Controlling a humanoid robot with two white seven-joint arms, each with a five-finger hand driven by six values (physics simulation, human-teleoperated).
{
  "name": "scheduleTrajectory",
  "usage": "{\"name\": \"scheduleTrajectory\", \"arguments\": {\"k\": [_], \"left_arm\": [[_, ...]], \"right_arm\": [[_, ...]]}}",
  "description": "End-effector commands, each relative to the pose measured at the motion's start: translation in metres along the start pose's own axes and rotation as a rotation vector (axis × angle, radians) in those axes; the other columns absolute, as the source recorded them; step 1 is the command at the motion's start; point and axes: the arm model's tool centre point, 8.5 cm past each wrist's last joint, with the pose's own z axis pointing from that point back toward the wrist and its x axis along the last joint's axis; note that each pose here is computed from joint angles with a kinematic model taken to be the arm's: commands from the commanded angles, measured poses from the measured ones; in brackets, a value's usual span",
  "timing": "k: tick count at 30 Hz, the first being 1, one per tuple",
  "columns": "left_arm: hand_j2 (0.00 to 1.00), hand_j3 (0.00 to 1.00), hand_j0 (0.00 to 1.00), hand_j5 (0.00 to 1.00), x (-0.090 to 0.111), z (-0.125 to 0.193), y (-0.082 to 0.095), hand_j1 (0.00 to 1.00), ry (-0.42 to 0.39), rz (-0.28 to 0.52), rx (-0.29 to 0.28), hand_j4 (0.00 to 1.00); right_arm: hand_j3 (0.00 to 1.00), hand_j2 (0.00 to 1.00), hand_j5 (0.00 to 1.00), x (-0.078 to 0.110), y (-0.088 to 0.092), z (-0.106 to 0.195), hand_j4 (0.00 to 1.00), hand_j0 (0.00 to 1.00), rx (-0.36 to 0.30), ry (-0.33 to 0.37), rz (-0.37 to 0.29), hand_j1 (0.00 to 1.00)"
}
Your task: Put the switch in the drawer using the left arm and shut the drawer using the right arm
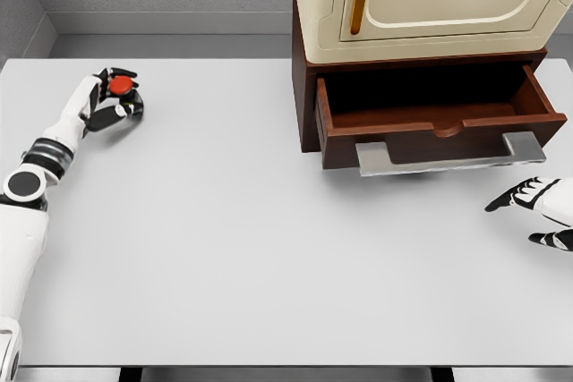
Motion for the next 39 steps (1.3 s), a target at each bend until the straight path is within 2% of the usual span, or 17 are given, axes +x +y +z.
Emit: {"name": "scheduleTrajectory", "arguments": {"k": [1, 7, 21, 29, 36, 39], "left_arm": [[0.49, 0.49, 0.49, 0.49, 0.007, -0.002, 0.001, 0.49, -0.022, -0.001, 0.003, 0.49], [0.49, 0.49, 0.49, 0.49, 0.015, -0.001, -0.004, 0.49, -0.057, -0.011, -0.010, 0.49], [0.49, 0.49, 0.49, 0.49, 0.059, 0.008, -0.019, 0.49, -0.221, -0.056, -0.041, 0.49], [0.49, 0.49, 0.49, 0.49, 0.082, 0.021, -0.037, 0.49, -0.310, -0.083, -0.075, 0.49], [0.49, 0.49, 0.49, 0.49, 0.107, 0.024, -0.062, 0.49, -0.381, -0.168, -0.122, 0.49], [0.49, 0.49, 0.49, 0.49, 0.118, 0.028, -0.066, 0.49, -0.415, -0.191, -0.128, 0.49]], "right_arm": [[0.77, 0.77, 0.77, 0.000, -0.001, 0.000, 0.77, 0.77, -0.004, 0.001, -0.004, 0.77], [0.77, 0.77, 0.77, 0.000, -0.001, 0.000, 0.77, 0.77, -0.003, 0.000, -0.005, 0.77], [0.77, 0.77, 0.77, 0.000, -0.001, 0.000, 0.77, 0.77, -0.004, 0.001, -0.004, 0.77], [0.77, 0.77, 0.77, 0.000, -0.001, 0.000, 0.77, 0.77, -0.005, 0.000, -0.005, 0.77], [0.73, 0.73, 0.73, -0.001, -0.002, 0.001, 0.73, 0.73, -0.005, 0.002, -0.004, 0.73], [0.73, 0.73, 0.73, -0.001, -0.001, 0.001, 0.73, 0.73, -0.005, 0.004, -0.005, 0.73]]}}
